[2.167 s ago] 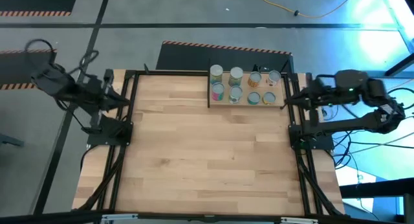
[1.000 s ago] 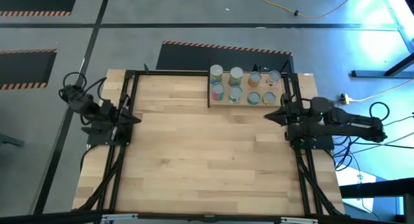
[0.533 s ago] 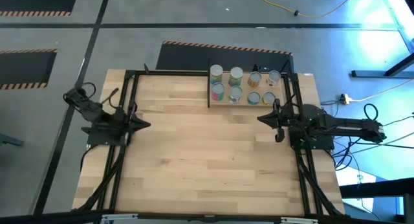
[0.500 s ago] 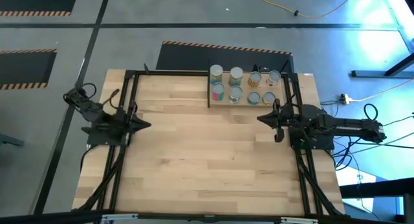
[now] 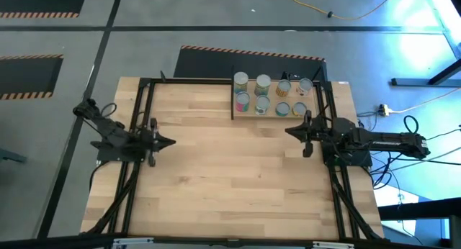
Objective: Pick and place cans onto a shelf
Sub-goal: Return to Home Position
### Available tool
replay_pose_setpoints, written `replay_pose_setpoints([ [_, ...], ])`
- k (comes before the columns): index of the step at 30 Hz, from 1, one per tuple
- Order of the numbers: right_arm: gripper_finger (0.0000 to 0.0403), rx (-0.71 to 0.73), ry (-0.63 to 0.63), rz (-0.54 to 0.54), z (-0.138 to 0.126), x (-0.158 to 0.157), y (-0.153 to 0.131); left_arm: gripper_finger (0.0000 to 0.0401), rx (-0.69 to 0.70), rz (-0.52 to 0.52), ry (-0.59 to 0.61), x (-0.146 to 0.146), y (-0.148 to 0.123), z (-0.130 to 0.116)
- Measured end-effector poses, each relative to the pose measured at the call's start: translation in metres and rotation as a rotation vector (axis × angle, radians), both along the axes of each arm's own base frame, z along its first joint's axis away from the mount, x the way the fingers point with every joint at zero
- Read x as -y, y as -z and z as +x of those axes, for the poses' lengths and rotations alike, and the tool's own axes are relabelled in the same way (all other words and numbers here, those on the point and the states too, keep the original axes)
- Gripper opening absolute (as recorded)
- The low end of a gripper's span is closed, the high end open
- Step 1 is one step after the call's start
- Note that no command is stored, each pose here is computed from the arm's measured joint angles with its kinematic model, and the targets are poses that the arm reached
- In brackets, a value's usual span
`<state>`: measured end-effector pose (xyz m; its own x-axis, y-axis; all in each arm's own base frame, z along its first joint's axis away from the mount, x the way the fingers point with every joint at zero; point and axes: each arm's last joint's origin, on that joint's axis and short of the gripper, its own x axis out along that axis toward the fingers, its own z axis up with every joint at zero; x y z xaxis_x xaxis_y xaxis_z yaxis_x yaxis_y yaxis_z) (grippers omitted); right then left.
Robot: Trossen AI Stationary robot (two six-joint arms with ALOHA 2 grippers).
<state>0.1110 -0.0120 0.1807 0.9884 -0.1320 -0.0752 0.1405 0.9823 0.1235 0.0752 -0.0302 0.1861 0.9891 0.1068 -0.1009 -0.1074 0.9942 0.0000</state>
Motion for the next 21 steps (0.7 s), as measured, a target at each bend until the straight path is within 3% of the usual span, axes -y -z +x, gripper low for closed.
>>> replay_pose_setpoints([
  [6,0.0004,-0.012,0.026,-0.002,0.000,0.001,0.001,0.0000,-0.021,-0.051,-0.049,0.001,0.015,0.003],
  [18,0.0004,-0.085,0.003,-0.017,-0.001,0.000,0.008,0.0000,-0.038,0.033,0.039,0.003,0.015,0.003],
  [21,0.0004,-0.084,-0.007,-0.008,-0.001,0.000,0.008,0.0000,-0.034,0.012,0.027,0.003,0.015,0.003],
])
